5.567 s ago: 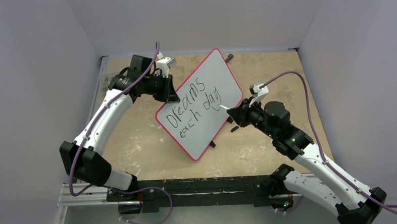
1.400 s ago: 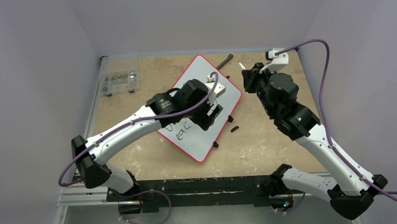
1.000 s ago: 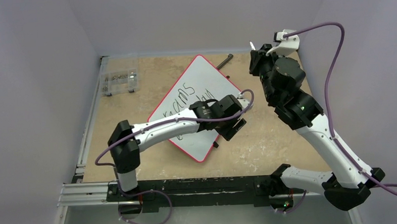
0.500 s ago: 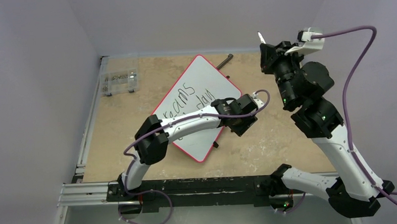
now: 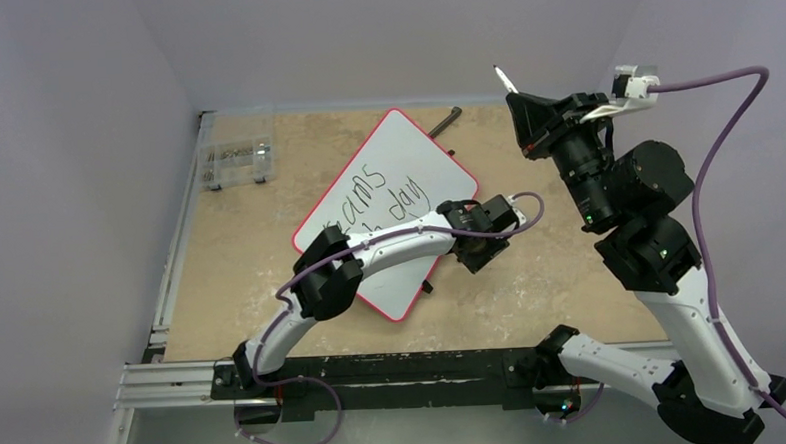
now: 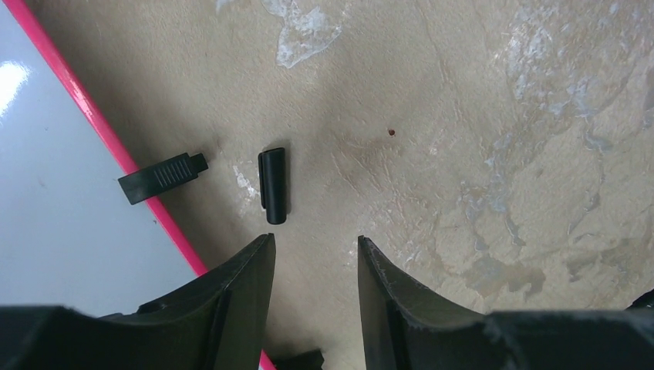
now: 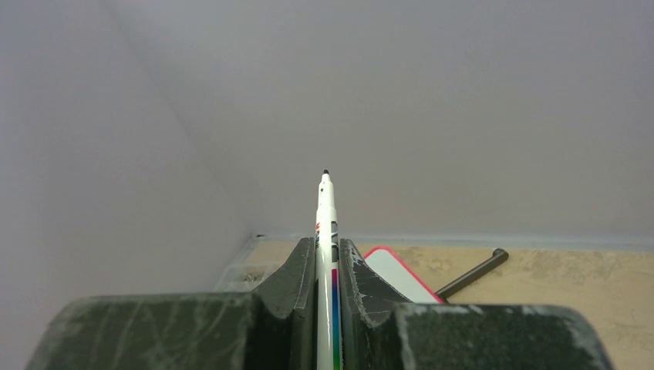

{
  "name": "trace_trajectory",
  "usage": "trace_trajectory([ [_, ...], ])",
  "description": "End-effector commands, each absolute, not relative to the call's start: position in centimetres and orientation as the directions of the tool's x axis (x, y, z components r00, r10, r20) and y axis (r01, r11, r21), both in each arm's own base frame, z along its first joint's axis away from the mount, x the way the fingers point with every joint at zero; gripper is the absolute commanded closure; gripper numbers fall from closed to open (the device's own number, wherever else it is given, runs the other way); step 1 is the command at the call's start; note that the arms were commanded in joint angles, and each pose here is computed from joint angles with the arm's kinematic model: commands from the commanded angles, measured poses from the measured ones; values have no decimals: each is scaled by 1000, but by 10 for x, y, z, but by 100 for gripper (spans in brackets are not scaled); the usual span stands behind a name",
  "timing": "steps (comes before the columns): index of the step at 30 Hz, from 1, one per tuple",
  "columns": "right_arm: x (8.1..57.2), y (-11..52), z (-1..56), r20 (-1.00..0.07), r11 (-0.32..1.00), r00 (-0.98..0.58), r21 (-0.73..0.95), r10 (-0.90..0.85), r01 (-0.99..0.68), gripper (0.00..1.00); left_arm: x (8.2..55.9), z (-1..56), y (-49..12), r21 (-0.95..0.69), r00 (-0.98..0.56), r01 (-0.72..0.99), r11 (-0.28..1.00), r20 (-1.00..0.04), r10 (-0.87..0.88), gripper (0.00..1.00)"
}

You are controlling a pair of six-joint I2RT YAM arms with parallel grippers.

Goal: Write a sentence on the whiteboard
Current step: Pick up the pen cap from the center of the board.

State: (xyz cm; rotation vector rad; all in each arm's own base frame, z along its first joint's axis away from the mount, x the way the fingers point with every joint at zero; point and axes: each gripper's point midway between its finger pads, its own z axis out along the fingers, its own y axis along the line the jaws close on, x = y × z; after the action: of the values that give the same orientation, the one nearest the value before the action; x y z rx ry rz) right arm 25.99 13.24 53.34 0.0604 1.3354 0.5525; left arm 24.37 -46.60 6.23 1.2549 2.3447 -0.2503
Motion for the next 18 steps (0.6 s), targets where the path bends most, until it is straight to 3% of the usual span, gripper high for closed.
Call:
trace_trajectory([
  [1,252,137,537,-876,831,124,387,467,-400,100,255,72,-473,76,-451,824,561,-510,732,58],
  [18,256,157,512,-890,808,41,392,454,-440,100,275,50,-466,84,-463,826,557,-462,756,61],
])
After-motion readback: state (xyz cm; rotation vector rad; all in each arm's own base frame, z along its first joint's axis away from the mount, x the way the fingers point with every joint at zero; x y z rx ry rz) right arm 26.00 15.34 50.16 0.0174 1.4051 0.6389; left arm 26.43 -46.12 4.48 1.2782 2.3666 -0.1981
